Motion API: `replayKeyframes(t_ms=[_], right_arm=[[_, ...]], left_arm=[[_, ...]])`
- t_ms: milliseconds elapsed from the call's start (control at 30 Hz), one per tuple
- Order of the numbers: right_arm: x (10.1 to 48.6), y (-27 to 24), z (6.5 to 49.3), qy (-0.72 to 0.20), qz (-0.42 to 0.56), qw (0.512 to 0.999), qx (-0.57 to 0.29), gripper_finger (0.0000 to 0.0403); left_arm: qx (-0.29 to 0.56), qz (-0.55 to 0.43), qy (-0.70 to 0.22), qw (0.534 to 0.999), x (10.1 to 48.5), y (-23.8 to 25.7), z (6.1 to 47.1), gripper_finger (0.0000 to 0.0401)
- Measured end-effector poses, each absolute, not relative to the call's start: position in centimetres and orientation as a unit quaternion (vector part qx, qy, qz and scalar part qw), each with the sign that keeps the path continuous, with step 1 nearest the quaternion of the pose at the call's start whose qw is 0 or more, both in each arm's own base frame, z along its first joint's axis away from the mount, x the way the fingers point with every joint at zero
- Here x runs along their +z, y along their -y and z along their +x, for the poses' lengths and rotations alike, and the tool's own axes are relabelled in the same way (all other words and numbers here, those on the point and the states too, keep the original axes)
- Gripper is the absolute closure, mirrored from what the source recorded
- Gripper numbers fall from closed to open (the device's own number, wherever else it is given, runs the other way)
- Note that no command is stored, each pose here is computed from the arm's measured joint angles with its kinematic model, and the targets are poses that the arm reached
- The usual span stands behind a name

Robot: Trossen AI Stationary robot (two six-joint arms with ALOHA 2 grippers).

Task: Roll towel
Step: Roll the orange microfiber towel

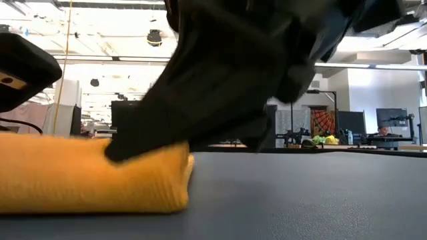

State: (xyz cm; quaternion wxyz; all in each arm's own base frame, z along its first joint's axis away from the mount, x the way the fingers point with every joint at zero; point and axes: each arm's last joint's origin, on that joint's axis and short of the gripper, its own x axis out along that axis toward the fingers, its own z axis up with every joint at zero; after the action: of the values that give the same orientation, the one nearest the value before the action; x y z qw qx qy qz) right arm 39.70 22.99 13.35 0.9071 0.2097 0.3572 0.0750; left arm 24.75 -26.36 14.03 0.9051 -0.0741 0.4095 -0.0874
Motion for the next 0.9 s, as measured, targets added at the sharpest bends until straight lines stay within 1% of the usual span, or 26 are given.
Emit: replayKeyframes(t_ms=[200, 367, 500, 733, 900], right_arm=[[13.8, -22.9, 39.6, -0.353, 0.214, 0.908, 0.069, 0.0376], [13.5, -22.8, 39.4, -0.369, 0.218, 0.903, 0.045, 0.0375], [13.3, -22.4, 39.4, -0.377, 0.213, 0.901, 0.031, 0.0374], [13.2, -21.8, 39.5, -0.382, 0.207, 0.901, 0.020, 0.0359], [13.1, -21.7, 39.5, -0.388, 0.196, 0.900, 0.019, 0.0340]], left_arm=[[-0.102, -0.140, -0.445, 0.879, 14.1, 25.5, 25.7, 0.0399], [-0.108, -0.155, -0.460, 0.868, 14.0, 24.8, 26.4, 0.0399], [-0.083, -0.164, -0.488, 0.853, 13.7, 23.8, 26.7, 0.0399], [-0.088, -0.187, -0.516, 0.831, 13.6, 22.6, 27.5, 0.0400], [-0.095, -0.201, -0.529, 0.819, 13.5, 22.1, 27.8, 0.0400]])
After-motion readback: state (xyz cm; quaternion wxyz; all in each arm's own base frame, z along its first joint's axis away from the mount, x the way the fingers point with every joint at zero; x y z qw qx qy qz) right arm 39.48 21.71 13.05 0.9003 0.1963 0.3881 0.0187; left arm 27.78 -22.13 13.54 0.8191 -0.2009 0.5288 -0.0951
